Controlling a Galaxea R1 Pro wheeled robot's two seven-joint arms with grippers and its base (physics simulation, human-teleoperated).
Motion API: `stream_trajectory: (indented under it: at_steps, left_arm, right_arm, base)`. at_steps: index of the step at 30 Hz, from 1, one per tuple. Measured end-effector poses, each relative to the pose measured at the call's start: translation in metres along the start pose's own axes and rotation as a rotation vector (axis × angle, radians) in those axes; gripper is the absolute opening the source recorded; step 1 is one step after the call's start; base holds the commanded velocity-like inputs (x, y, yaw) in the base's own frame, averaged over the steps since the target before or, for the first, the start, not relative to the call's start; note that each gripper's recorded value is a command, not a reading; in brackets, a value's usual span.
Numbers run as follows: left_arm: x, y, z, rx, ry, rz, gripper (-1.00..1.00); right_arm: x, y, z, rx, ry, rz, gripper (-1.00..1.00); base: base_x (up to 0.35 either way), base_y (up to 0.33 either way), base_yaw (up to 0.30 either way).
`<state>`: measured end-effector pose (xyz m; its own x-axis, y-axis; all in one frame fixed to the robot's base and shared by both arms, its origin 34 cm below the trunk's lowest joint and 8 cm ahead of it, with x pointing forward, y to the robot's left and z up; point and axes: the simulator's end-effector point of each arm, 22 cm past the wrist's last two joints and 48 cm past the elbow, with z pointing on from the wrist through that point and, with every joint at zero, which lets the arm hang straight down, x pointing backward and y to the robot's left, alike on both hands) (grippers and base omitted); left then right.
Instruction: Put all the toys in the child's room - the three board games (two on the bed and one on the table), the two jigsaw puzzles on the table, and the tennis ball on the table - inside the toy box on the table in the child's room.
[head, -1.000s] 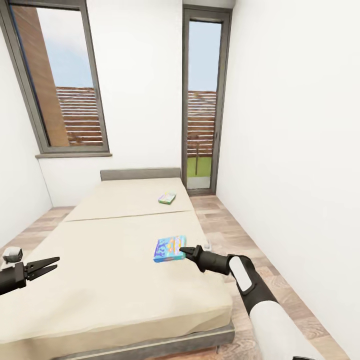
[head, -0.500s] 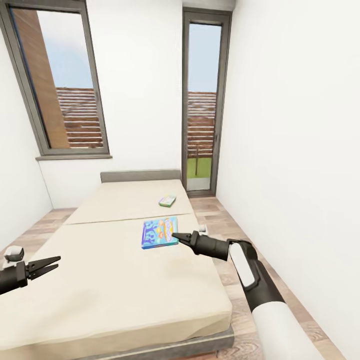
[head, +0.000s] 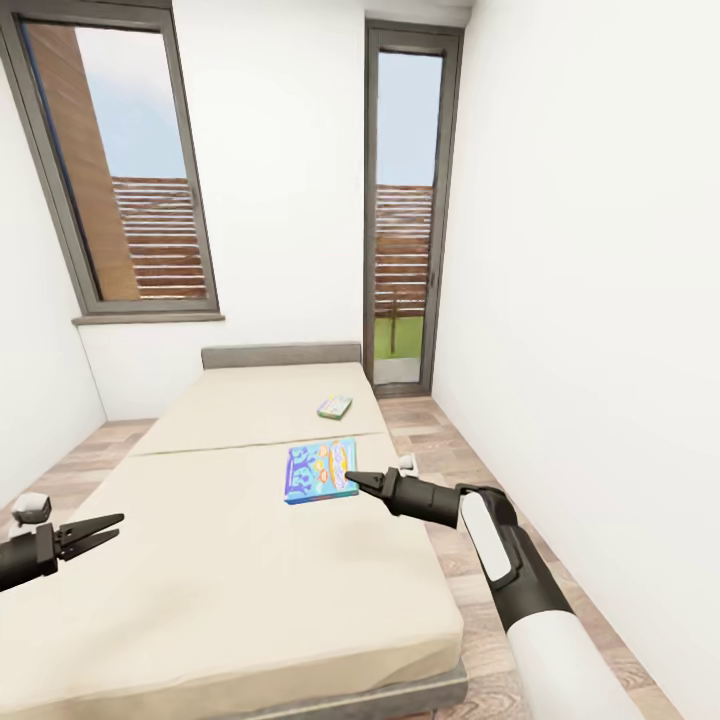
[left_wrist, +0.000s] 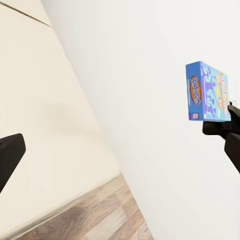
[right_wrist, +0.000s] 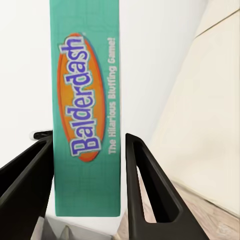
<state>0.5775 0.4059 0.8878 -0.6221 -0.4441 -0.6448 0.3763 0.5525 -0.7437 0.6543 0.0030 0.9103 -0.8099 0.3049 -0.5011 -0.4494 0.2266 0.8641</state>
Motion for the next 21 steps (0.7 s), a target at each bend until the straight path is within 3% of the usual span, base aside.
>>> stream_trajectory:
  at_steps: [6, 10, 21]
  left_arm:
    - [-0.008, -0.008, -0.001, 0.001, 0.0, -0.001, 1.0]
    - [-0.014, -0.013, -0.003, -0.002, 0.001, -0.001, 1.0]
    - [-0.03, -0.027, -0.007, -0.006, -0.002, 0.0, 1.0]
  right_arm:
    - [0.001, -0.002, -0.004, 0.019, 0.001, 0.02, -1.0]
    - [-0.001, -0.014, -0.013, 0.089, 0.007, 0.002, -1.0]
    - [-0.028, -0.002, -0.018, 0.114, -0.05, -0.055, -1.0]
  base:
    - [0.0, 0.0, 0.0]
    - [0.0, 0.0, 0.0]
    - [0.0, 0.0, 0.0]
